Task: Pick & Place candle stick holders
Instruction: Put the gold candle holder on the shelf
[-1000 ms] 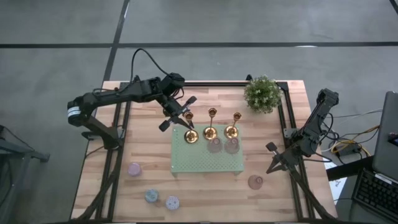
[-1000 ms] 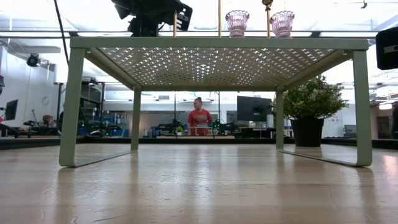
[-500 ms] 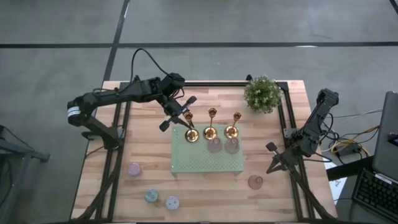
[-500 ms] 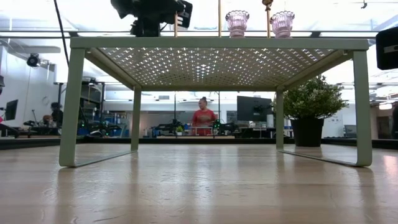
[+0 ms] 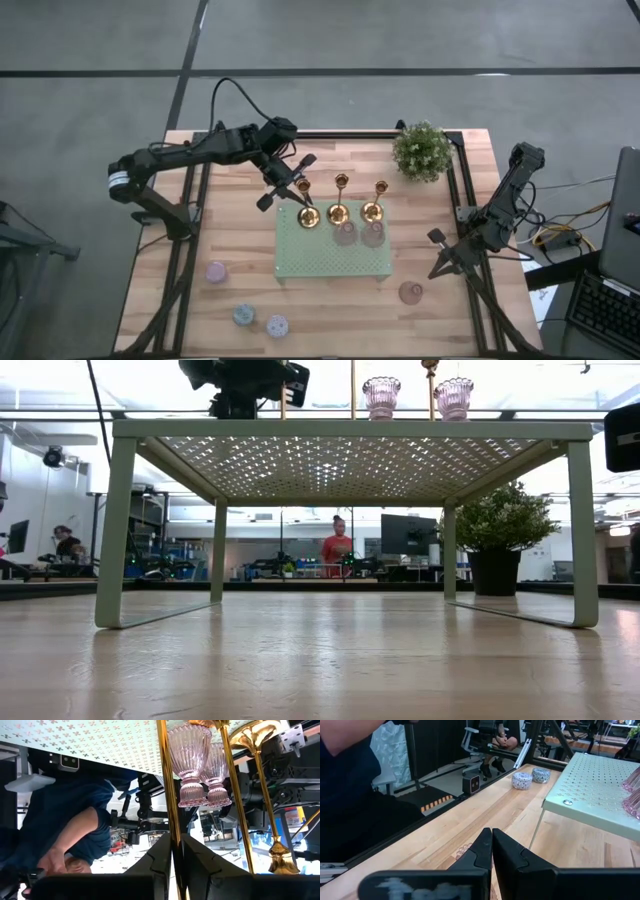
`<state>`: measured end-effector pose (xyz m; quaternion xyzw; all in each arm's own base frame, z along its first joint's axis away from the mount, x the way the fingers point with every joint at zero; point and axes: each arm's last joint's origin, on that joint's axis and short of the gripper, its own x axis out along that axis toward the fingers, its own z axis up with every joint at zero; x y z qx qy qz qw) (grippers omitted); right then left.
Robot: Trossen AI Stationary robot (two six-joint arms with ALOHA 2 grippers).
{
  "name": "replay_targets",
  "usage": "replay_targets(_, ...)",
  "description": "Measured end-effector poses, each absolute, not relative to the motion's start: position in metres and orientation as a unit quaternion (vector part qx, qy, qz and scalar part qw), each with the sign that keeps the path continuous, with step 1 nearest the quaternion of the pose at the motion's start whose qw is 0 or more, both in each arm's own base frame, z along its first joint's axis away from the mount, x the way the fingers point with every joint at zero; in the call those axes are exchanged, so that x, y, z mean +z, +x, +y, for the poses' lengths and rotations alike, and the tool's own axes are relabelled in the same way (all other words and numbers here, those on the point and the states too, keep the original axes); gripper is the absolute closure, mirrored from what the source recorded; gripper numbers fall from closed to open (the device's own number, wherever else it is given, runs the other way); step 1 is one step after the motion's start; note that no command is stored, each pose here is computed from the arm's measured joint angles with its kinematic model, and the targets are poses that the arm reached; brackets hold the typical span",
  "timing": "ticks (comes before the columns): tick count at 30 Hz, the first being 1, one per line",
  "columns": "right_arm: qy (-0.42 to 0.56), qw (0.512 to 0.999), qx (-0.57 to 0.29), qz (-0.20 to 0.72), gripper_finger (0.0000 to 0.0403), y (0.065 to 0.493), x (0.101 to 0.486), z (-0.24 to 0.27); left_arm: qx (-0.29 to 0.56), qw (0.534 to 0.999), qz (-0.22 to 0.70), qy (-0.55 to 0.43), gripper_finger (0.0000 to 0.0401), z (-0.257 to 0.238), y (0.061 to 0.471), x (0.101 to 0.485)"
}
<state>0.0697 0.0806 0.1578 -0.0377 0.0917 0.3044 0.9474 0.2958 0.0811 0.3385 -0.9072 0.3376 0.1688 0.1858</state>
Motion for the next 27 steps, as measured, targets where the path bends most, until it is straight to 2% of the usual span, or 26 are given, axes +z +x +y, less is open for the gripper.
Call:
replay_targets(9,-0.038,0.947,0.305,0.092,0.0394,0.0697,0.1578,0.0806,0.164,0.193,0.324,-0.912,0.0362,0.0844,0.2968,0.3403)
replay_targets(17,-0.037,0.947,0.305,0.092,0.0394,0.0697,0.1578,0.0806,0.186,0.146,0.309,-0.921,0.0362,0.0847,0.2971,0.3392)
replay_targets(27,-0.038,0.947,0.305,0.092,0.0394,0.0697,0.1577,0.0806,0.192,0.147,0.298,-0.923,0.0362,0.0856,0.2977,0.3391)
